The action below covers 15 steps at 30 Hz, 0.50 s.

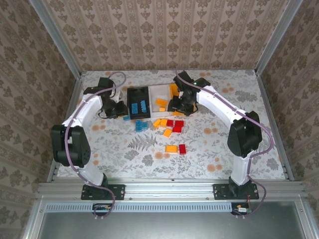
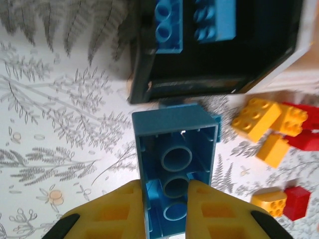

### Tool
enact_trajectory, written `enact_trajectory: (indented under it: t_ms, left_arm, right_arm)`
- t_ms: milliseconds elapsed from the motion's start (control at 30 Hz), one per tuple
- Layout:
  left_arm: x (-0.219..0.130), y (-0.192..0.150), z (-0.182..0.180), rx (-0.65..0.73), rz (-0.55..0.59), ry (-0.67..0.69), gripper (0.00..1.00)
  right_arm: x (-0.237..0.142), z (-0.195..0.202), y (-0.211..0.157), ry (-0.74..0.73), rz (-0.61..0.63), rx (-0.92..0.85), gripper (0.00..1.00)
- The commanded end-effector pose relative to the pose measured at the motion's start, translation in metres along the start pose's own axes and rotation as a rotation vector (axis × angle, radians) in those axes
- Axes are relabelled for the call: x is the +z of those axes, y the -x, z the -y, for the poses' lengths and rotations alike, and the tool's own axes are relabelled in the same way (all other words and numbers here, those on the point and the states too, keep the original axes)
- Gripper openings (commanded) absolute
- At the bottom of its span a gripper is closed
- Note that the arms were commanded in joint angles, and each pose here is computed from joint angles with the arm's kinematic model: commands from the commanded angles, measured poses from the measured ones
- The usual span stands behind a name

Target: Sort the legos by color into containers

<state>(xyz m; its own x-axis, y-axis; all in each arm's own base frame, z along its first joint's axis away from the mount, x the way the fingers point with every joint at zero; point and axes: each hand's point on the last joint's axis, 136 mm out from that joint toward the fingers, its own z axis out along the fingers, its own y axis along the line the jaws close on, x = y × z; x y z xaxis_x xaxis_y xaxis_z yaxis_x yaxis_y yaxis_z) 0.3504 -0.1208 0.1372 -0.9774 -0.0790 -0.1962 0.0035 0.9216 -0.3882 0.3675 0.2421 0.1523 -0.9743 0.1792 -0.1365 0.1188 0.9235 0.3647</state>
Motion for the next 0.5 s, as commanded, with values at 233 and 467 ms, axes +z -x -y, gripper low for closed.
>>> enact_trajectory:
  t_ms: [233, 467]
  left_arm:
    - [0.026, 0.062, 0.022, 0.006, 0.003, -0.015, 0.21]
    - [0.051, 0.083, 0.023, 0.03, -0.026, 0.015, 0.22]
  right_arm:
    - [-0.01, 0.032, -0.042, -0.067, -0.073, -0.04, 0.52]
    - [-0.001, 0.073, -0.111, -0.166, -0.238, -0.094, 0.56]
